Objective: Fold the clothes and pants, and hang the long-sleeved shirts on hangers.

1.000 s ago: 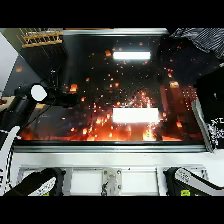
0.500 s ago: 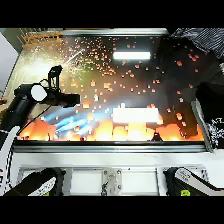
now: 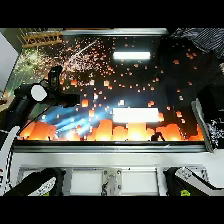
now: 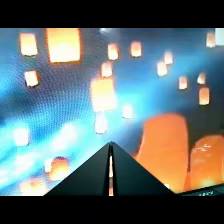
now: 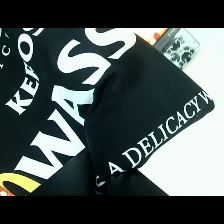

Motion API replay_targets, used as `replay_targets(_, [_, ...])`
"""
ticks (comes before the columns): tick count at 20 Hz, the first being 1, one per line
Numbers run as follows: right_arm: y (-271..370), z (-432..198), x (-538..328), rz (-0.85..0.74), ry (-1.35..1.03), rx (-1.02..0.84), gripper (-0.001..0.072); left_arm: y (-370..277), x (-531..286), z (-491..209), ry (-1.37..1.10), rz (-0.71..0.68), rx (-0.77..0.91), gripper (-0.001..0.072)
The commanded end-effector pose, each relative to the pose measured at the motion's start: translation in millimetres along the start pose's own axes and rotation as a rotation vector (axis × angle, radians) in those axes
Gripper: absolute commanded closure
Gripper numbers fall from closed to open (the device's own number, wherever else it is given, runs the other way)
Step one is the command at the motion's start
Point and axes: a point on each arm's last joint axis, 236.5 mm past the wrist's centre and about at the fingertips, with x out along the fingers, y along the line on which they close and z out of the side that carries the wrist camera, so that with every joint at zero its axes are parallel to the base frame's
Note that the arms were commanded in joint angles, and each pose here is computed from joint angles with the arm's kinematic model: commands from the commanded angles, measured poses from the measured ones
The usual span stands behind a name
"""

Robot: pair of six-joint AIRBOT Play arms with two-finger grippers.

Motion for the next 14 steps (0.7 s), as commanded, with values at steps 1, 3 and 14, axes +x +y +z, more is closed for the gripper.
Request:
replay_targets(1, [-4, -15, 9, -0.011, 0.049, -0.005, 0.0582, 0, 0, 0, 0.001, 0.000, 0.000, 0.0700])
replay_targets(3, [-4, -19, 10, -0.009, 0.066, -0.004, 0.0227, 0, 0, 0, 0.001, 0.000, -0.001, 0.0700])
replay_targets(14, [220, 10, -161, 0.667, -0.423, -0.265, 0.0182, 0, 0, 0, 0.001, -0.001, -0.002, 0.0700])
